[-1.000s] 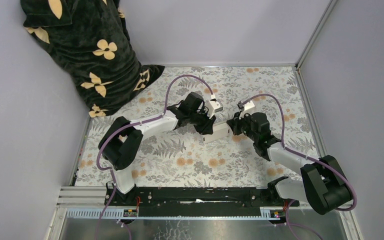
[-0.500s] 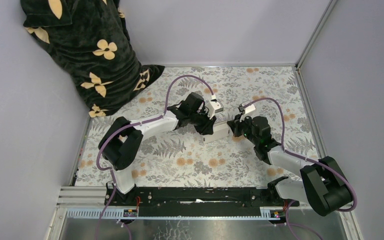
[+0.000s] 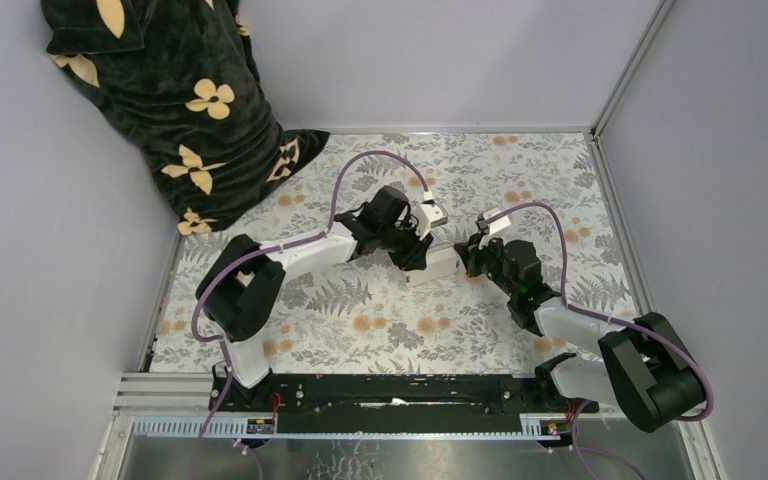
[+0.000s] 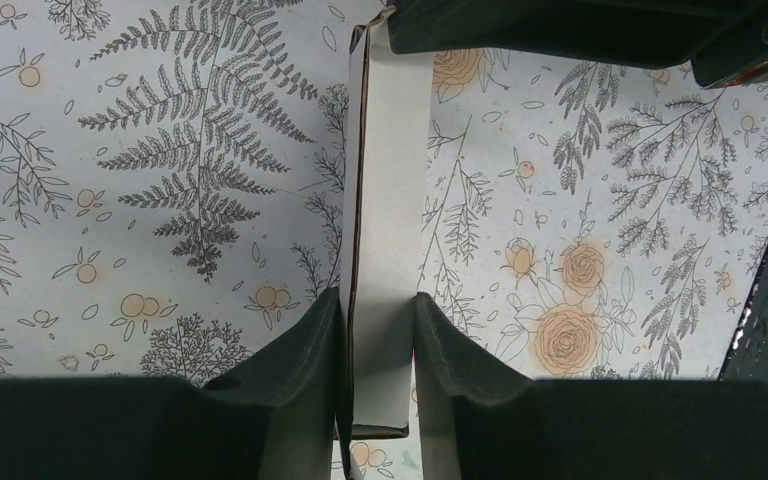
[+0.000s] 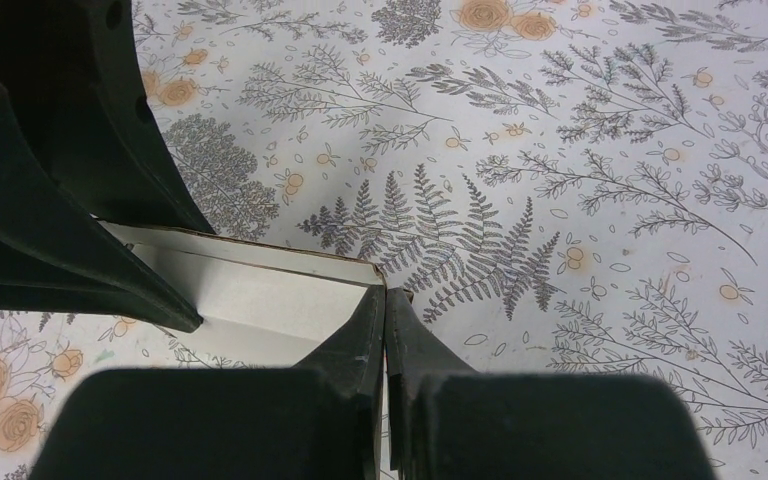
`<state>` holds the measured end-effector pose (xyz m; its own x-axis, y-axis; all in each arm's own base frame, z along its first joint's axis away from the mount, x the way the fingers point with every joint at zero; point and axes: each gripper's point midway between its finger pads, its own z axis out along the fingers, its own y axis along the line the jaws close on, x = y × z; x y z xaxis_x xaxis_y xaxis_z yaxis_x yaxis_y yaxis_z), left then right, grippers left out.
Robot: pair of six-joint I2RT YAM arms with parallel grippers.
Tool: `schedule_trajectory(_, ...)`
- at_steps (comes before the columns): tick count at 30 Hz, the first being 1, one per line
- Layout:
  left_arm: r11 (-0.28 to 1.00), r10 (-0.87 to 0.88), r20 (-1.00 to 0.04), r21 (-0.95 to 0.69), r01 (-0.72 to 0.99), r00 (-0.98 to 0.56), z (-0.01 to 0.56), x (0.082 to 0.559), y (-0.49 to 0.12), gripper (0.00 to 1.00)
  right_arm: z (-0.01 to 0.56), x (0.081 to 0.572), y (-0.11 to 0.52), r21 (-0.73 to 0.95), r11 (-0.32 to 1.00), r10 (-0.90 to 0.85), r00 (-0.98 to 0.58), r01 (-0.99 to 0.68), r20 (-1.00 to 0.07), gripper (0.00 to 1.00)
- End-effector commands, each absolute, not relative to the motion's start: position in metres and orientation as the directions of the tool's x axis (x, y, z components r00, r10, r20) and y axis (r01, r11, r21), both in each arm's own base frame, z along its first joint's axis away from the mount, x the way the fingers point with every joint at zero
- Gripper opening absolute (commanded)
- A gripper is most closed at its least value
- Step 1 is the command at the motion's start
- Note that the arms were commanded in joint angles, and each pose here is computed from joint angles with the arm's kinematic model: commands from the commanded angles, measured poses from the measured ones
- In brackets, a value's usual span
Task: Fold the paper box
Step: Close the paper box at the center of the board.
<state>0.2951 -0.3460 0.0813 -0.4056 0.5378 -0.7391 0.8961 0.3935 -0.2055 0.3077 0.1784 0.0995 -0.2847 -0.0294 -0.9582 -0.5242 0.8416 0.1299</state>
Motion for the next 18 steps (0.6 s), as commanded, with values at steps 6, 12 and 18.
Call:
schedule_trajectory(6, 0.52, 0.588, -0.694, -0.068, 0.851, -0.415, 0.071, 0.318, -0.31, 0.25, 0.078, 0.291, 0.185, 0.1, 0.829, -0.086, -0.303, -0.55, -0.949, 0.0)
schedule_trajectory(12, 0.534, 0.591, -0.692, -0.05, 0.844, -0.415, 0.074, 0.325, -0.298, 0.25, 0.075, 0.288, 0.19, 0.082, 0.828, -0.098, -0.288, -0.555, -0.953, 0.0)
schedule_trajectory(18, 0.552, 0.599, -0.669, -0.053, 0.832, -0.44, 0.065, 0.334, -0.291, 0.25, 0.076, 0.284, 0.191, 0.065, 0.831, -0.095, -0.255, -0.553, -0.962, 0.0)
